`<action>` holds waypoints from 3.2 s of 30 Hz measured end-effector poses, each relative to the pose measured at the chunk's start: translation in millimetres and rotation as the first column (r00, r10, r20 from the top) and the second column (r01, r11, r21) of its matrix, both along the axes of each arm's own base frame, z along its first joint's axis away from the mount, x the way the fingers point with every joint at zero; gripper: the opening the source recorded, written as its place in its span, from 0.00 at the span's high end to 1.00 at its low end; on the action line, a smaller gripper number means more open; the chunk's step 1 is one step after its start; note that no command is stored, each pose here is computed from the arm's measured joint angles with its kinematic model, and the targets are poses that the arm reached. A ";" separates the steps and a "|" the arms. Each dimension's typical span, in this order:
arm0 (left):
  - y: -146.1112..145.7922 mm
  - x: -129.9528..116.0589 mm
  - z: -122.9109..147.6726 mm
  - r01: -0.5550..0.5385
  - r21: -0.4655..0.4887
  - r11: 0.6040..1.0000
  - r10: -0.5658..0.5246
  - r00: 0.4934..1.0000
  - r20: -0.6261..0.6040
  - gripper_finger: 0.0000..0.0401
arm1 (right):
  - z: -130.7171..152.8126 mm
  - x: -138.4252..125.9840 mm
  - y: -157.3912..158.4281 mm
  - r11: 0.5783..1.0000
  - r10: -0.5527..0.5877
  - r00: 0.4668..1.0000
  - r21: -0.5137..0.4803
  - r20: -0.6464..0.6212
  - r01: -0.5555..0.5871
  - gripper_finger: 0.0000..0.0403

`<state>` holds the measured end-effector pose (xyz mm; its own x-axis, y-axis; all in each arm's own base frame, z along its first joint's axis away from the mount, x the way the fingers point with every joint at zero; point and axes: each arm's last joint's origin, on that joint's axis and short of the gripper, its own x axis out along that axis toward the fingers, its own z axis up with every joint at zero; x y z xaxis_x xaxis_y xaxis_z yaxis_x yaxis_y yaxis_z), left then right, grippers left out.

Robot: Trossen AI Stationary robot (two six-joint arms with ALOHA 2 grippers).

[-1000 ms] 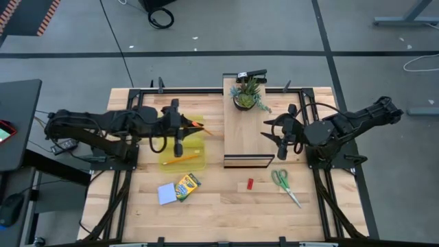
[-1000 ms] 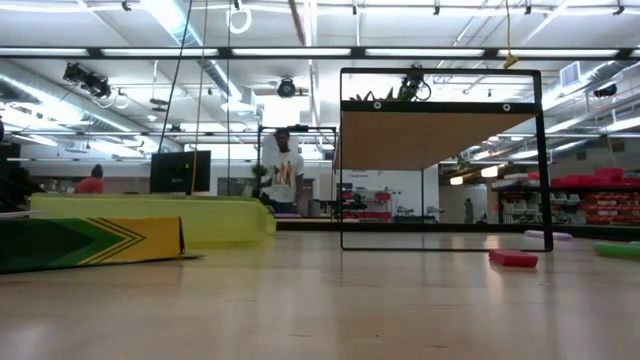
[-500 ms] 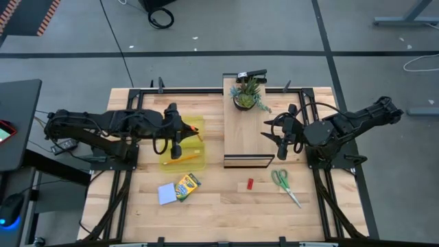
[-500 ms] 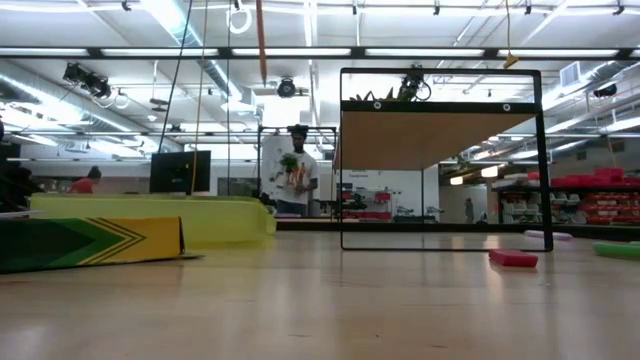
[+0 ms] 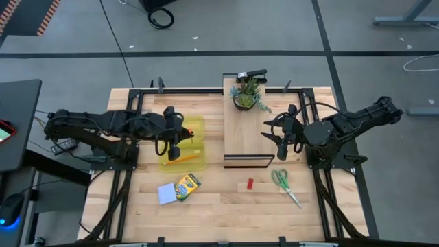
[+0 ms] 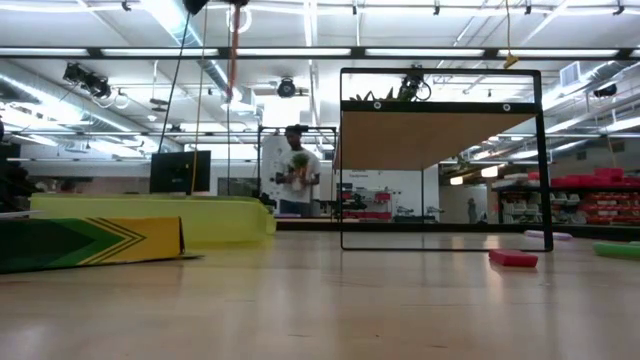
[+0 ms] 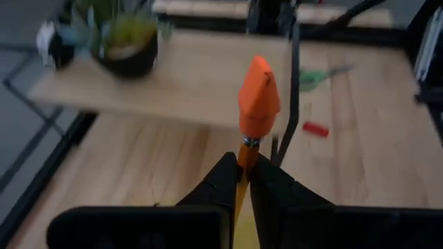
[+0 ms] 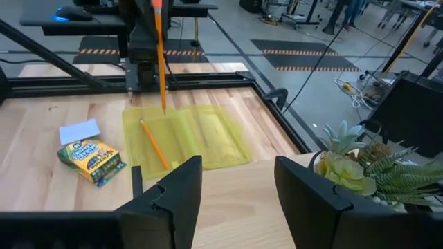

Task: Pack school essentials
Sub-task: Put the orange pencil into the yellow supply box, then put the green scissors into the yellow supply box

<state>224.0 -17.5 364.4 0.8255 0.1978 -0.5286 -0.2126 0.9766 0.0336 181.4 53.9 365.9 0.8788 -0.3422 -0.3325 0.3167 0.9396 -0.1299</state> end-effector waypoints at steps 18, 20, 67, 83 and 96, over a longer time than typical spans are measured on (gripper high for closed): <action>-7.8 -25.8 -55.5 -0.118 -0.031 0.993 0.096 0.913 -0.397 0.92 | -4.1 -1.9 -0.6 0.998 -0.026 0.999 0.060 -0.019 0.027 0.53; -7.8 -25.3 -69.9 -0.129 -0.031 0.991 0.105 0.904 -0.415 0.92 | -4.1 -1.9 -0.6 0.998 -0.023 1.000 0.051 -0.021 0.024 0.53; 7.4 21.2 -159.3 -0.231 -0.268 0.935 0.005 0.765 -0.644 0.63 | -13.5 4.4 1.4 0.999 -0.046 0.995 -0.008 -0.092 0.046 0.53; -4.0 20.8 -156.1 -0.146 -0.260 0.955 -0.051 0.781 -0.623 0.57 | -34.7 -10.0 26.4 0.997 0.045 0.984 0.062 -0.175 -0.035 0.53; -6.3 21.7 -143.1 0.012 -0.161 0.987 -0.097 0.841 -0.532 0.57 | -72.8 35.9 78.4 0.987 0.156 0.948 0.000 -0.279 -0.163 0.53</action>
